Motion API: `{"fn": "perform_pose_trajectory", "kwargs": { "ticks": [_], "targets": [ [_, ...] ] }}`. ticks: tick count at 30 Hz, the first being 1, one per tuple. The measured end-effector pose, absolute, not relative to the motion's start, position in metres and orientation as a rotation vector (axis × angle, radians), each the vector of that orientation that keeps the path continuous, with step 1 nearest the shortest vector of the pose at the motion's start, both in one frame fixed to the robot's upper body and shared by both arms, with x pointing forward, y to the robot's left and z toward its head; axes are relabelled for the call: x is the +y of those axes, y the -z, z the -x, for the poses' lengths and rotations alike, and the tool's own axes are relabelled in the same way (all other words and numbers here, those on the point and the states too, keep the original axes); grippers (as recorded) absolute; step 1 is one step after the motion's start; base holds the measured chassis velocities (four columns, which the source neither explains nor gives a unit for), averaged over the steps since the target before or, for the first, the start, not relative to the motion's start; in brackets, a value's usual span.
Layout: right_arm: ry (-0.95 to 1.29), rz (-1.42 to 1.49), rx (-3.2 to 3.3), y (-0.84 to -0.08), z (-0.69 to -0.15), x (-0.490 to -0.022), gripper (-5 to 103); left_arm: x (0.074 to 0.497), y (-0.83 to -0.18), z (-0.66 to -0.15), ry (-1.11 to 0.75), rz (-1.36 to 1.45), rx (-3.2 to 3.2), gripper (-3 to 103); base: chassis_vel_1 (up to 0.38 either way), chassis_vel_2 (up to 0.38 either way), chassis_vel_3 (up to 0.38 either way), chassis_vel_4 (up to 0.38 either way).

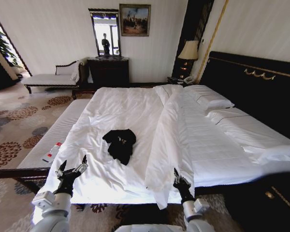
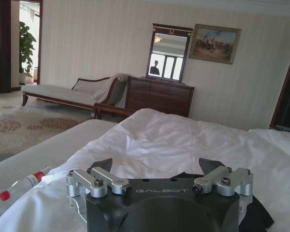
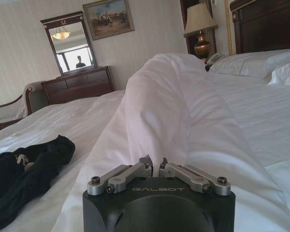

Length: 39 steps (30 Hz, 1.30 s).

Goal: Fold the clothes on the bed.

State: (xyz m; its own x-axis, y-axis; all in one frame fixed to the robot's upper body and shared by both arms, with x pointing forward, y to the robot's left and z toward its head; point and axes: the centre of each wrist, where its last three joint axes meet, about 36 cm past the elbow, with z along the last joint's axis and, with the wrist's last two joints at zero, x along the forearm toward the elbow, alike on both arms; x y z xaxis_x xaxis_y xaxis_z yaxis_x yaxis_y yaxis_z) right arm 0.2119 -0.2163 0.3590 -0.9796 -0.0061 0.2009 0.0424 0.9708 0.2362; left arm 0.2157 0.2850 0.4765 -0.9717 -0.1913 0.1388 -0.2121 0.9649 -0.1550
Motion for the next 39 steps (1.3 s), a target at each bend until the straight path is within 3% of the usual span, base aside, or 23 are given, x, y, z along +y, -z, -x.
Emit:
{"fn": "perform_pose_trajectory", "kwargs": {
  "ticks": [21,39],
  "targets": [
    [0.275,0.257,-3.072,-0.402,-0.222,-0.264,1,0.284,-0.479,-0.216,-0.252,-0.292,-3.000,100,0.000,0.000,0.000,0.000],
    [0.042,0.676,-3.140,-0.437,-0.219,-0.360,1,0.282,-0.478,-0.218,-0.251,-0.281,-2.999,100,0.000,0.000,0.000,0.000]
  ]
}}
